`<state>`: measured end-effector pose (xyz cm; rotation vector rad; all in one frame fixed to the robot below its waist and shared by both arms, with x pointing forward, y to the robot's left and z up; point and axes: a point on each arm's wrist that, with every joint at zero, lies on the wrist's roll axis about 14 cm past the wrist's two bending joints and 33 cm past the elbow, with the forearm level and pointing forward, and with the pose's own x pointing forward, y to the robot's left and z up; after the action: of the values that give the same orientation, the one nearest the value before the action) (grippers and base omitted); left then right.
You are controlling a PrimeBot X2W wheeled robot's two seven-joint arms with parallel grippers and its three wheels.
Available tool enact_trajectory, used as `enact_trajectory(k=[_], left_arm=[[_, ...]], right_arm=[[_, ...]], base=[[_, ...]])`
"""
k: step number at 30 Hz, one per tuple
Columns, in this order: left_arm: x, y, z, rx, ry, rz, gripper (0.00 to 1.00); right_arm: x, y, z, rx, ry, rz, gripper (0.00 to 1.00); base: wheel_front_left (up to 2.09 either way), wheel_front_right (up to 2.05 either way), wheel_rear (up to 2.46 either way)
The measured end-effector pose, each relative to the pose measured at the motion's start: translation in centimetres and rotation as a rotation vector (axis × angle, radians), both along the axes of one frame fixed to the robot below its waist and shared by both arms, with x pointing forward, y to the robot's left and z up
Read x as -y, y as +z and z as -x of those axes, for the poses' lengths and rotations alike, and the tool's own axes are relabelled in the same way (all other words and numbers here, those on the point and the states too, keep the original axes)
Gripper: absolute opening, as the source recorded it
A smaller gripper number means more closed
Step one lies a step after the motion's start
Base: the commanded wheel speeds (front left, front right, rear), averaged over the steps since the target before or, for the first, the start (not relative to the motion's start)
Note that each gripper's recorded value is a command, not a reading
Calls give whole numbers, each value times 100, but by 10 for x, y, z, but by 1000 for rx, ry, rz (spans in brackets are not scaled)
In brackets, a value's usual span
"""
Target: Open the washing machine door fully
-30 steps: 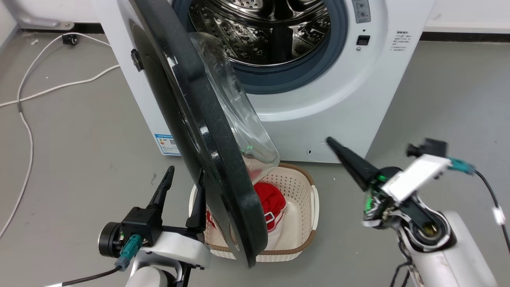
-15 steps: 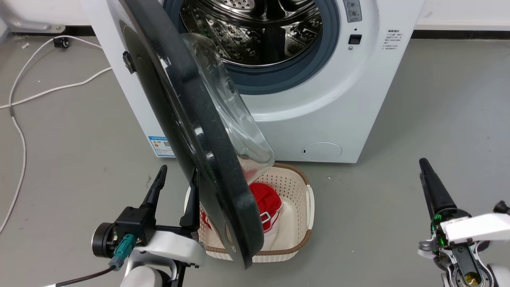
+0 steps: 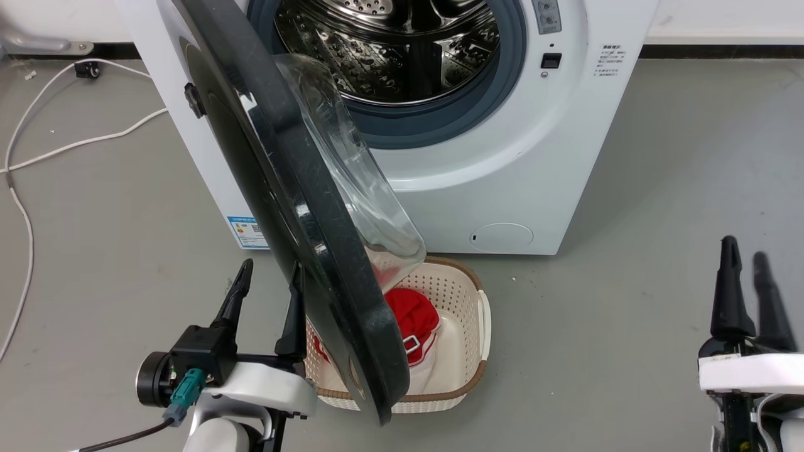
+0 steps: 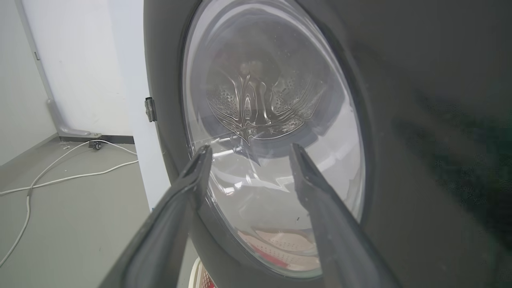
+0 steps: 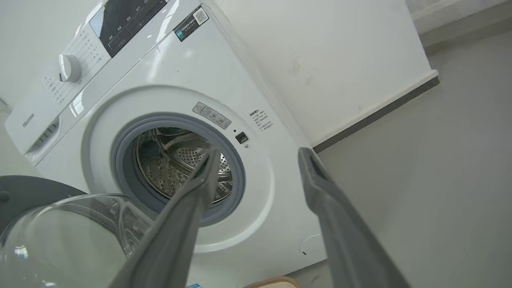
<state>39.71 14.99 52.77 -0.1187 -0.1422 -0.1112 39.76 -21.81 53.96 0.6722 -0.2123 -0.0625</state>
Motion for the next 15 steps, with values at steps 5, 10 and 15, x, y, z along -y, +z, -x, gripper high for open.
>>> enact_trajectory(k=[5,10,15], left_arm=[[0,0,-2,1,2,1,100],[-1,0,-2,-1,5,-5,100],[-1,0,-2,0,5,-9,100]], right_arm=[[-1,24,6,46,-31,382,100],[-23,22,18,25,10,694,100],[-30,4,27,-28,50,716,100]], base=[[0,0,0],[0,0,0],[0,0,0]])
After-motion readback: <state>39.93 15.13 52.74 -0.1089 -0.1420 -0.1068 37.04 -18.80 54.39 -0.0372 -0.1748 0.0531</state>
